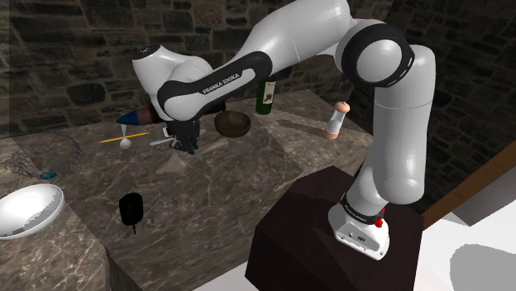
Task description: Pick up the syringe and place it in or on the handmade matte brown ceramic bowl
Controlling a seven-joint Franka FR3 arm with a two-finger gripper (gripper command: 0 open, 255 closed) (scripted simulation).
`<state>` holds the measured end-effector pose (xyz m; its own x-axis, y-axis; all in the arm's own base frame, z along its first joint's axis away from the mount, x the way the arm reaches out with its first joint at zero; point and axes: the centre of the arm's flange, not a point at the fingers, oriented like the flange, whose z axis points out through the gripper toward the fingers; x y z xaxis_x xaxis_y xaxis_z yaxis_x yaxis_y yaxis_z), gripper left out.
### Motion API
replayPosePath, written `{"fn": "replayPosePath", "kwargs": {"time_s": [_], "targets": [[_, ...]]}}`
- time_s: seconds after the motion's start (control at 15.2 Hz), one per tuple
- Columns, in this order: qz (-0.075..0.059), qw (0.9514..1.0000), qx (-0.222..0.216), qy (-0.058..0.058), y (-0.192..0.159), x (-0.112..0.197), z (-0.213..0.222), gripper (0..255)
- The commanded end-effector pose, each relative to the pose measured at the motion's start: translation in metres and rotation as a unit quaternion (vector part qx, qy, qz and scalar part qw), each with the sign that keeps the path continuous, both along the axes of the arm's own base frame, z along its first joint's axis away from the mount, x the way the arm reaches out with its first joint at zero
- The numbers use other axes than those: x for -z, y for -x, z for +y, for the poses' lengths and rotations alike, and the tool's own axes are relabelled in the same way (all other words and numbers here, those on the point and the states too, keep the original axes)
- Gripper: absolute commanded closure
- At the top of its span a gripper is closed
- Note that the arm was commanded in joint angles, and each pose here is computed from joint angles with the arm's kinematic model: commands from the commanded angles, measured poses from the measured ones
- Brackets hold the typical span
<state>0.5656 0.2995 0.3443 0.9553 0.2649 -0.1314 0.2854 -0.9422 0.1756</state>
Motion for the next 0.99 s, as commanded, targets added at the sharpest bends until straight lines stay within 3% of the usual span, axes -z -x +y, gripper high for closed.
{"fn": "replayPosePath", "kwargs": {"time_s": [0.0, 0.92], "targets": [[0.0, 1.0, 0.0, 0.0, -0.001, -0.011, -0.001, 255], [0.0, 1.0, 0.0, 0.0, -0.001, -0.085, -0.001, 255]]}}
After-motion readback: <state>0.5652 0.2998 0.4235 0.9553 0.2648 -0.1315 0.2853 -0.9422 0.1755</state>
